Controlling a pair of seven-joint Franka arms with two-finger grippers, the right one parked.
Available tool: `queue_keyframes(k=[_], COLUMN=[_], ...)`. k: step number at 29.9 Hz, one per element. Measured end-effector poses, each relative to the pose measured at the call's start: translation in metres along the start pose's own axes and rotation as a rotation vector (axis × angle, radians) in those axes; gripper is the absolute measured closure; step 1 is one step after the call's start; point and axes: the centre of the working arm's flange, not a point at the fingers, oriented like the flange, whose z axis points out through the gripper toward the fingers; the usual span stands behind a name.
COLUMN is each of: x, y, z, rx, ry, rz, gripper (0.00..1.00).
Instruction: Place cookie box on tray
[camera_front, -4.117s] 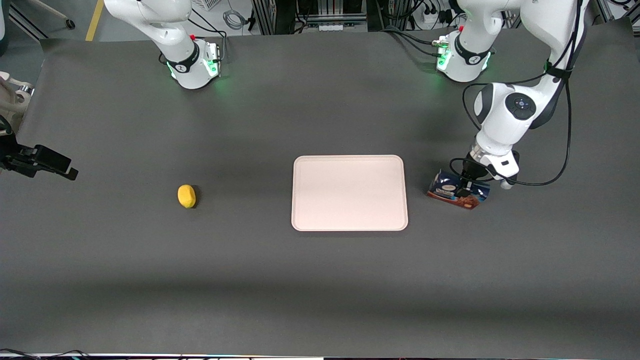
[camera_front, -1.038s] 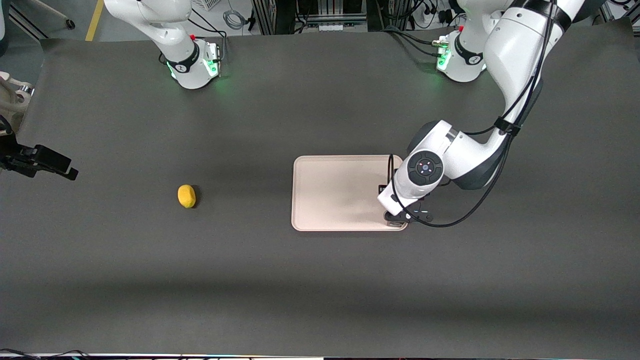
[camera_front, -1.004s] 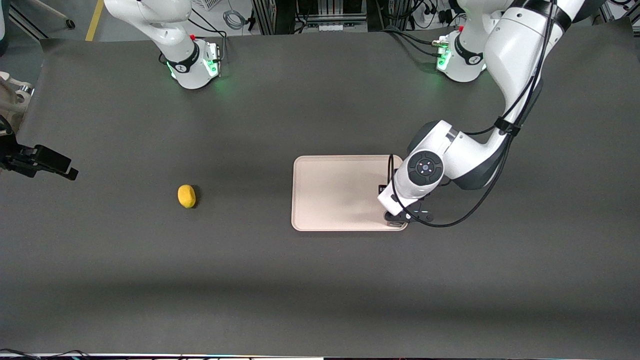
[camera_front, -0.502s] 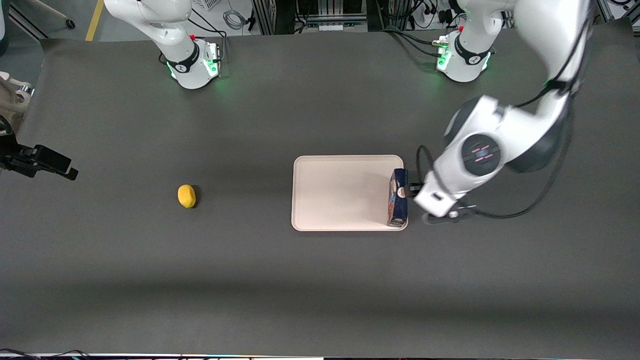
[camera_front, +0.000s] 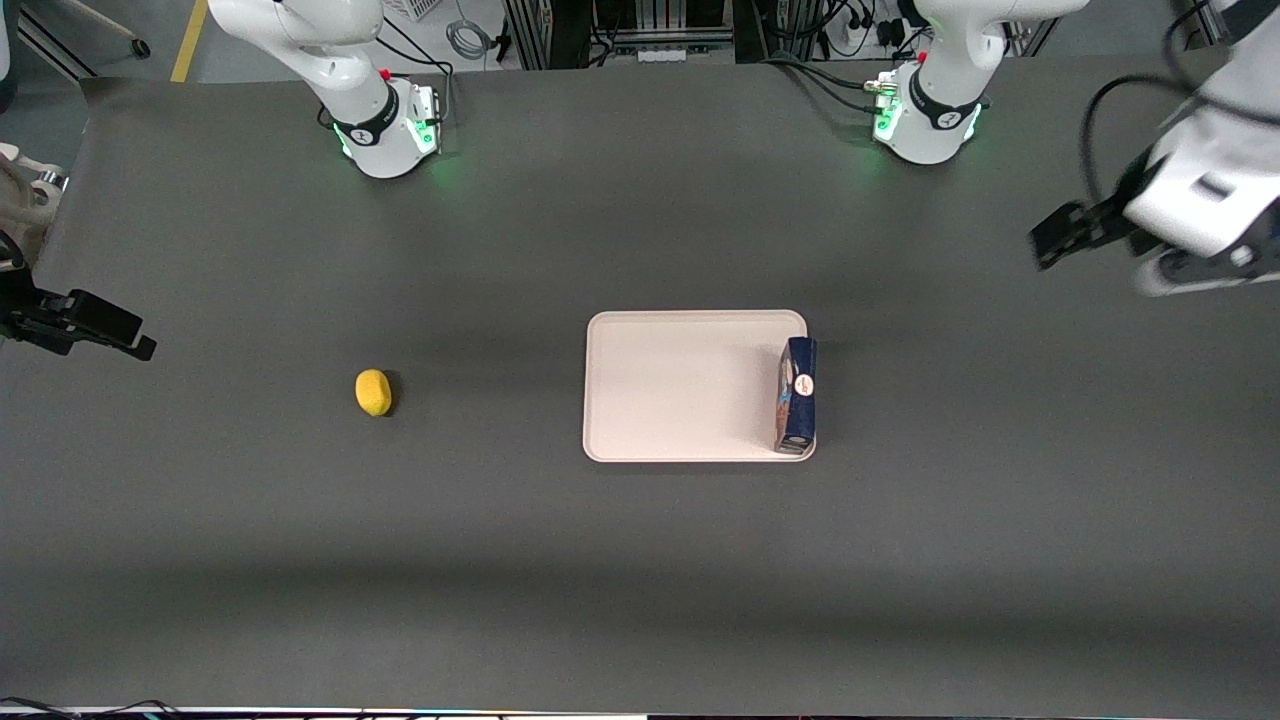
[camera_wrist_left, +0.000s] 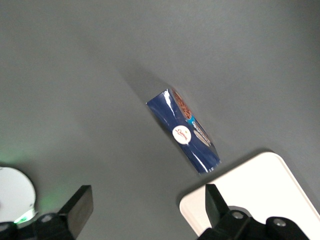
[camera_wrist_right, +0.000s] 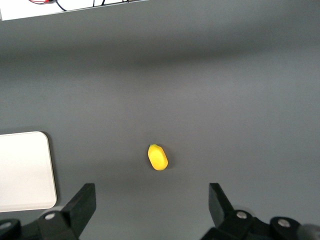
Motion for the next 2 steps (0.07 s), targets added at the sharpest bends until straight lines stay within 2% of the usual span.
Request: queue_keyframes(k=[2], x=[-0.0003], y=[0.0006], z=[-0.0014], rx=[0.000], ry=[0.003], rz=[0.001], gripper=[0.00])
